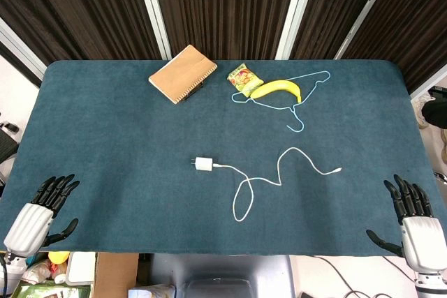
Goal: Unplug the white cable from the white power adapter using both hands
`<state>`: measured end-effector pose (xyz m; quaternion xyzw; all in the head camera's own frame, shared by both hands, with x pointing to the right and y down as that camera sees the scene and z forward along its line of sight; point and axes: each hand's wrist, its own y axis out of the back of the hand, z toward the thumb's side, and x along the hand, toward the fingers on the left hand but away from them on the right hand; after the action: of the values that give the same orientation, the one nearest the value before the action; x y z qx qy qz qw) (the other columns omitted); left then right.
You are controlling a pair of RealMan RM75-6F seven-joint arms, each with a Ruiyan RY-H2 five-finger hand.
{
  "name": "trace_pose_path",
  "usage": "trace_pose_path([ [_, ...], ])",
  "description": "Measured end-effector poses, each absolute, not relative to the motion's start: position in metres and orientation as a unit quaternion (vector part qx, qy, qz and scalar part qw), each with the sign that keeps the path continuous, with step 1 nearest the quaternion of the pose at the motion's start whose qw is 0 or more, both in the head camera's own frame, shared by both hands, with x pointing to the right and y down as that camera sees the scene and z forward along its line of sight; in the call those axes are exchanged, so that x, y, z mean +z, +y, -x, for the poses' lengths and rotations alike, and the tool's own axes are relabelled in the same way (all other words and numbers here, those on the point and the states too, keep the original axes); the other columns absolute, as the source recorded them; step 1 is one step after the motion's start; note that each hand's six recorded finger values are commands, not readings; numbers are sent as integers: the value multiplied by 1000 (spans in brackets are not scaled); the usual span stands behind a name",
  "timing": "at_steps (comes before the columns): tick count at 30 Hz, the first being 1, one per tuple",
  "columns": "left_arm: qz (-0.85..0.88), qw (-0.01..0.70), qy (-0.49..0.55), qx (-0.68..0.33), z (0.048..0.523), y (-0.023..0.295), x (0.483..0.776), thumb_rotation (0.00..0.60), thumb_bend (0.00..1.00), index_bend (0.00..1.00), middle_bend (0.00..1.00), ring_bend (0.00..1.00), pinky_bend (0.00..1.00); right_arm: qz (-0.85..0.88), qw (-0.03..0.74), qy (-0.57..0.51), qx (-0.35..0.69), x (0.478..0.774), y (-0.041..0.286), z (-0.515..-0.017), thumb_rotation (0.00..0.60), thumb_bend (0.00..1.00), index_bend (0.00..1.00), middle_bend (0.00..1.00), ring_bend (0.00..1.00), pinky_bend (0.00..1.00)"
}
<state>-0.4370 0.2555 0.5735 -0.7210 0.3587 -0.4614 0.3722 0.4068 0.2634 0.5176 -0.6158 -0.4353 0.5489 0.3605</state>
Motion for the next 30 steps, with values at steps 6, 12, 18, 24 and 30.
trace_pose_path([
  [6, 731, 374, 357, -447, 426, 255, 576, 600, 383, 0, 0, 56, 156, 619, 358, -429, 552, 520, 265, -406, 600, 243, 0, 0, 0, 0],
  [12, 752, 364, 393, -383, 385, 242, 580, 600, 384, 12, 46, 559, 830, 618, 358, -428, 554, 522, 264, -405, 600, 243, 0, 0, 0, 0],
  [18, 797, 302, 385, -353, 331, 226, 592, 600, 380, 76, 84, 839, 1000, 622, 355, -417, 559, 531, 262, -401, 600, 242, 0, 0, 0, 0],
  [24, 804, 291, 353, -380, 278, 205, 616, 600, 380, 82, 86, 889, 1000, 619, 352, -415, 567, 536, 259, -402, 600, 243, 0, 0, 0, 0],
  [30, 790, 313, 331, -410, 222, 182, 639, 600, 381, 88, 95, 905, 1000, 612, 349, -418, 574, 538, 257, -407, 600, 243, 0, 0, 0, 0],
])
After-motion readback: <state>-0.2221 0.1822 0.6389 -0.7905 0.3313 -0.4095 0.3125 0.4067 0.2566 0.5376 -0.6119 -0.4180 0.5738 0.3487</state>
